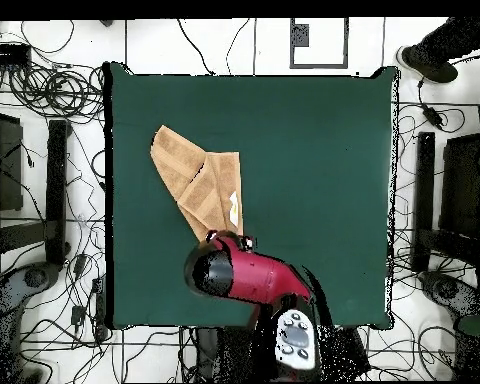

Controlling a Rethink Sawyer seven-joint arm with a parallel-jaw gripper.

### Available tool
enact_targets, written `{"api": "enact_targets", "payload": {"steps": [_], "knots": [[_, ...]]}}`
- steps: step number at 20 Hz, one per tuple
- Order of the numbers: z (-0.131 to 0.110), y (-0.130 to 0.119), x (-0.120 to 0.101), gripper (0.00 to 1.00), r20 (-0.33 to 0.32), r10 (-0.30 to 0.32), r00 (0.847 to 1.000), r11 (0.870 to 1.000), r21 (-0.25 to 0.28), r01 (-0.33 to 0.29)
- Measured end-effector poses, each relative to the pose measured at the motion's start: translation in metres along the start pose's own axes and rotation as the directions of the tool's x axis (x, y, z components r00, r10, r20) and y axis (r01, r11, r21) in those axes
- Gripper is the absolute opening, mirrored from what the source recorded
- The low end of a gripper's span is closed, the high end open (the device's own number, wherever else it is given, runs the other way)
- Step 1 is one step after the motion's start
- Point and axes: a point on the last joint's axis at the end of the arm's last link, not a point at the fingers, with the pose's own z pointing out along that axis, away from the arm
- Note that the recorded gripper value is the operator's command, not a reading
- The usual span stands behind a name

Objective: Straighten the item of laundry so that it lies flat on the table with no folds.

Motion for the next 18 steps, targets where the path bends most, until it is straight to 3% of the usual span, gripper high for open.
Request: {"api": "enact_targets", "payload": {"steps": [9, 18], "knots": [[0.035, 0.032, 0.028, 1.0, -0.052, -0.041, 0.998, 0.999, -0.016, 0.04], [0.04, 0.047, 0.022, 1.0, -0.04, -0.06, 0.997, 0.998, -0.033, 0.059]]}}
